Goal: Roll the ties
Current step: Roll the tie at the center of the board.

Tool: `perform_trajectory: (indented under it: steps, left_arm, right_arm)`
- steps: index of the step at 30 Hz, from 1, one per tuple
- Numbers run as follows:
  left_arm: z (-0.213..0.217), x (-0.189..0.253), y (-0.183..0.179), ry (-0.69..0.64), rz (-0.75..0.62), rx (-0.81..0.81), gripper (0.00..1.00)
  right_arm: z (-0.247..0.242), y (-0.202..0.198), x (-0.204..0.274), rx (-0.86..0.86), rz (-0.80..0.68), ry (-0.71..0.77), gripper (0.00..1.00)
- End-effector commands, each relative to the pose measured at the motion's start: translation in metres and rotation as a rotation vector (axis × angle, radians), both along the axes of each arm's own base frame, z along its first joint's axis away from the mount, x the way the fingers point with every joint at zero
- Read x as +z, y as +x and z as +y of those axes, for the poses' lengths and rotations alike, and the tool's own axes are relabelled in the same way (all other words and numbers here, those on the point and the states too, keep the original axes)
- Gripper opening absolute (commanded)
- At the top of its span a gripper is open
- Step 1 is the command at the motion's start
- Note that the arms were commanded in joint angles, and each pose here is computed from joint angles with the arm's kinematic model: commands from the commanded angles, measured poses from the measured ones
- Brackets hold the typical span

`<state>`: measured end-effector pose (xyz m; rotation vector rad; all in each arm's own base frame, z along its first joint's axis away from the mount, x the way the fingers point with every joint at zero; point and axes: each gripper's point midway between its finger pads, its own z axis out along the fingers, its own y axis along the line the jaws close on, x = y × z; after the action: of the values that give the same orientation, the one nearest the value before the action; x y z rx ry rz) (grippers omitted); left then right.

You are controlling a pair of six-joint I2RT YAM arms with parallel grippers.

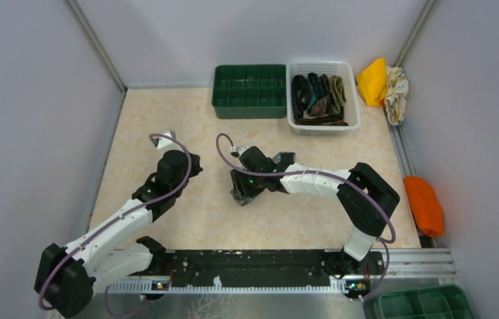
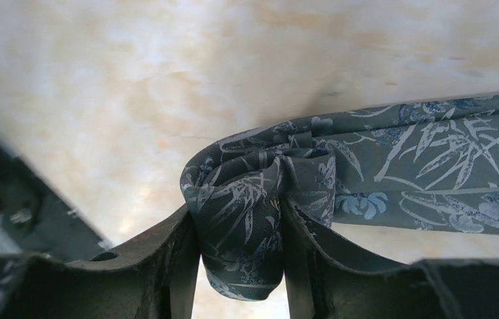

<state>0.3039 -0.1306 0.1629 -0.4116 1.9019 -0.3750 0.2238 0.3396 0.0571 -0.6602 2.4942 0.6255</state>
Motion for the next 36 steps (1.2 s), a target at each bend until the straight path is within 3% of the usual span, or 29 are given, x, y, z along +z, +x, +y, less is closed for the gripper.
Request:
perform_trajectory:
  steps: [1, 6, 12, 16, 22, 36]
  left_arm:
    - [-0.011, 0.016, 0.008, 0.007, -0.022, -0.059, 0.00]
    - [-0.020, 0.013, 0.015, 0.014, -0.007, -0.092, 0.00]
    - [-0.033, -0.001, 0.023, 0.020, 0.029, -0.131, 0.00]
    - [-0.038, -0.011, 0.027, 0.030, 0.048, -0.148, 0.00]
    - [-0.056, -0.028, 0.031, 0.015, 0.094, -0.210, 0.00]
    - [-0.094, -0.077, 0.039, -0.014, 0.205, -0.344, 0.00]
  right_arm:
    - [0.043, -0.016, 0.029, 0.106, 0.174, 0.262, 0.44]
    - [0.035, -0.008, 0.017, 0.116, 0.291, 0.343, 0.43]
    - [0.018, 0.011, -0.010, 0.094, 0.330, 0.369, 0.43]
    - [-0.003, 0.026, -0.020, 0.057, 0.285, 0.298, 0.44]
    - [-0.027, 0.038, -0.014, 0.029, 0.169, 0.183, 0.63]
    - [-0.066, 0.060, 0.008, -0.076, -0.030, 0.033, 0.68]
